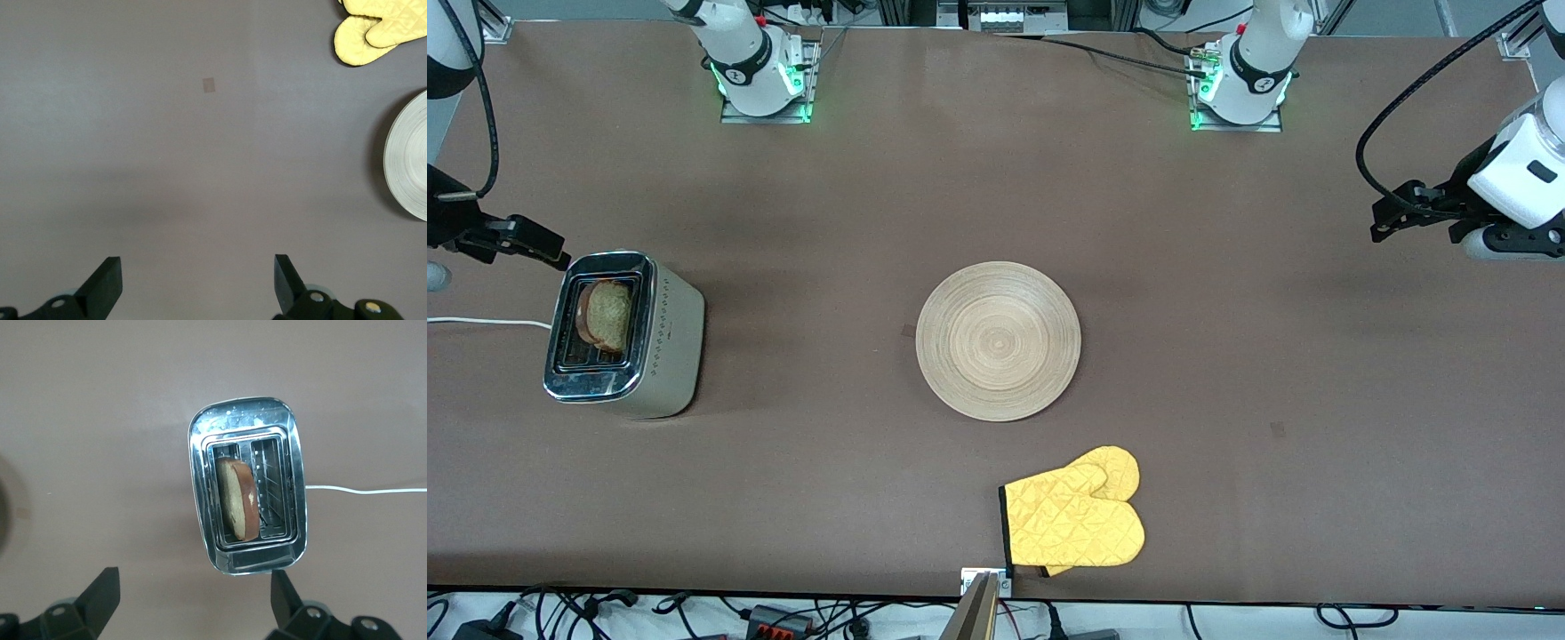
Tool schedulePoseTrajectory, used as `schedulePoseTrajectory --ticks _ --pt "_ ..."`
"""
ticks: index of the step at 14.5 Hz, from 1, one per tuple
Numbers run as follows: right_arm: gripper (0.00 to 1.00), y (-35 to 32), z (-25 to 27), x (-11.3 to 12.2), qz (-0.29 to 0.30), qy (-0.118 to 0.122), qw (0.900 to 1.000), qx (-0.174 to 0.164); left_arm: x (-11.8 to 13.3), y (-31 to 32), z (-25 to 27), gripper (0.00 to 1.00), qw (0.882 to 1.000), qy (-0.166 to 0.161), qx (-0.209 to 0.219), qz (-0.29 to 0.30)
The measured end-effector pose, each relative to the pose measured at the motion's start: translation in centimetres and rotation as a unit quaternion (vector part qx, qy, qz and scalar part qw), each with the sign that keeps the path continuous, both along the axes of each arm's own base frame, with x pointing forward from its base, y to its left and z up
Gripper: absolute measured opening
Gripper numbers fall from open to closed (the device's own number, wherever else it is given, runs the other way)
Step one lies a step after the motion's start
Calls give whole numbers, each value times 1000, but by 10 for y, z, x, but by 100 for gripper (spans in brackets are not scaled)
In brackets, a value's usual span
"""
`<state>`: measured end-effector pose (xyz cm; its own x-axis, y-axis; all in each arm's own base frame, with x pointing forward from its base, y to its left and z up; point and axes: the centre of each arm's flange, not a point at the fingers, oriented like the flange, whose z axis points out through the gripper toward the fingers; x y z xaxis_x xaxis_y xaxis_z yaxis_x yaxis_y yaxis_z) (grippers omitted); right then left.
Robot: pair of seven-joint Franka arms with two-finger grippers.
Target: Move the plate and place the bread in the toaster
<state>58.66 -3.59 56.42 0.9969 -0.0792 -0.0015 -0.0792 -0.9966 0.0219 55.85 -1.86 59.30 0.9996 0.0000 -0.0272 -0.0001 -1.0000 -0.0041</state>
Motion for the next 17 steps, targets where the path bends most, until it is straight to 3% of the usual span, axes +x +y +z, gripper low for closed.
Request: schedulePoseTrajectory --ticks 7,17 --pt "100 -1 -5 -8 31 8 999 2 0 0 0 100 1000 0 0 0" --pt "100 0 0 -19 25 17 1000 4 0 0 0 100 1000 0 0 0"
